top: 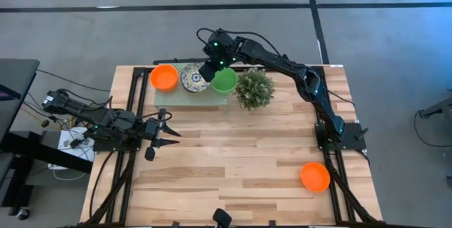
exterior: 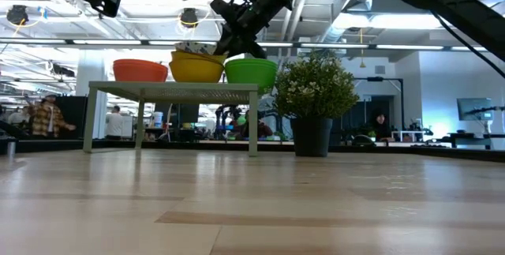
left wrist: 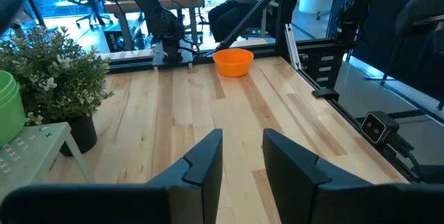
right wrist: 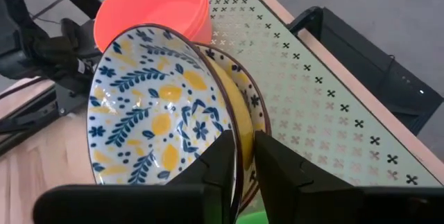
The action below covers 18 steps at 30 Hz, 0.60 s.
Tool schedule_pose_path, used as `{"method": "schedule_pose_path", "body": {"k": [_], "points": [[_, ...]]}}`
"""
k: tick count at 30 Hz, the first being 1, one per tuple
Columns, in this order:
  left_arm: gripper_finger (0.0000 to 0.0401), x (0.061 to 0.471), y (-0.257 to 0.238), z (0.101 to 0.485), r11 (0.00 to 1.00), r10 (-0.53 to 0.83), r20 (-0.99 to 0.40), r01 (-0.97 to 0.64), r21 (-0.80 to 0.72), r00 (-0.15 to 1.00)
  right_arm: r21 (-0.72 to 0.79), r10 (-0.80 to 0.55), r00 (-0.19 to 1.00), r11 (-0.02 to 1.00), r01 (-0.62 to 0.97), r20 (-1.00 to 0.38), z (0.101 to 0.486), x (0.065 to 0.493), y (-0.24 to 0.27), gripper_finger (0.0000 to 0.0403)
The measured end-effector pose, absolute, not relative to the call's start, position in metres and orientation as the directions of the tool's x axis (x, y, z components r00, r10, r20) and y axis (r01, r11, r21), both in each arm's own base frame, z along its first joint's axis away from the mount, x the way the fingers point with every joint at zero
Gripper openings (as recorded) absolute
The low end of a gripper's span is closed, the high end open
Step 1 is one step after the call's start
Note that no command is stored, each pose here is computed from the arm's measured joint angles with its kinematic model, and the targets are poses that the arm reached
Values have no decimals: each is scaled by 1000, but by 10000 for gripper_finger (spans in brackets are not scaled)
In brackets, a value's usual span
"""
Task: Pick & Place Mini bowls
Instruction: Stack the white pattern bowl on top of the stacked white pattern bowl on the shelf
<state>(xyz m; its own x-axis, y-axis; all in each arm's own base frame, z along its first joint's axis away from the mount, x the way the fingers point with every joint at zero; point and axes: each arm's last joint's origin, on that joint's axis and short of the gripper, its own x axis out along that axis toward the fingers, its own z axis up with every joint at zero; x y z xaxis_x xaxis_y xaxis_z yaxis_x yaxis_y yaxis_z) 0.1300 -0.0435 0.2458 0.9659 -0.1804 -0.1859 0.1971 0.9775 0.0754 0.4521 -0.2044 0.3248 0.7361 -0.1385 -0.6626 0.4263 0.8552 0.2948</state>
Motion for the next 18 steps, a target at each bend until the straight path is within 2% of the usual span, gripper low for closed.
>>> {"method": "schedule_pose_path", "body": {"k": [9,18], "points": [[106,130,-44,245,977,-180,-190,197,76,965,289,-142,735,857,426,-663,325,451,-207,61],[106,130,-44,245,977,-180,-190,197,76,965,274,-155,763,873,402,-627,328,454,-208,135]]}}
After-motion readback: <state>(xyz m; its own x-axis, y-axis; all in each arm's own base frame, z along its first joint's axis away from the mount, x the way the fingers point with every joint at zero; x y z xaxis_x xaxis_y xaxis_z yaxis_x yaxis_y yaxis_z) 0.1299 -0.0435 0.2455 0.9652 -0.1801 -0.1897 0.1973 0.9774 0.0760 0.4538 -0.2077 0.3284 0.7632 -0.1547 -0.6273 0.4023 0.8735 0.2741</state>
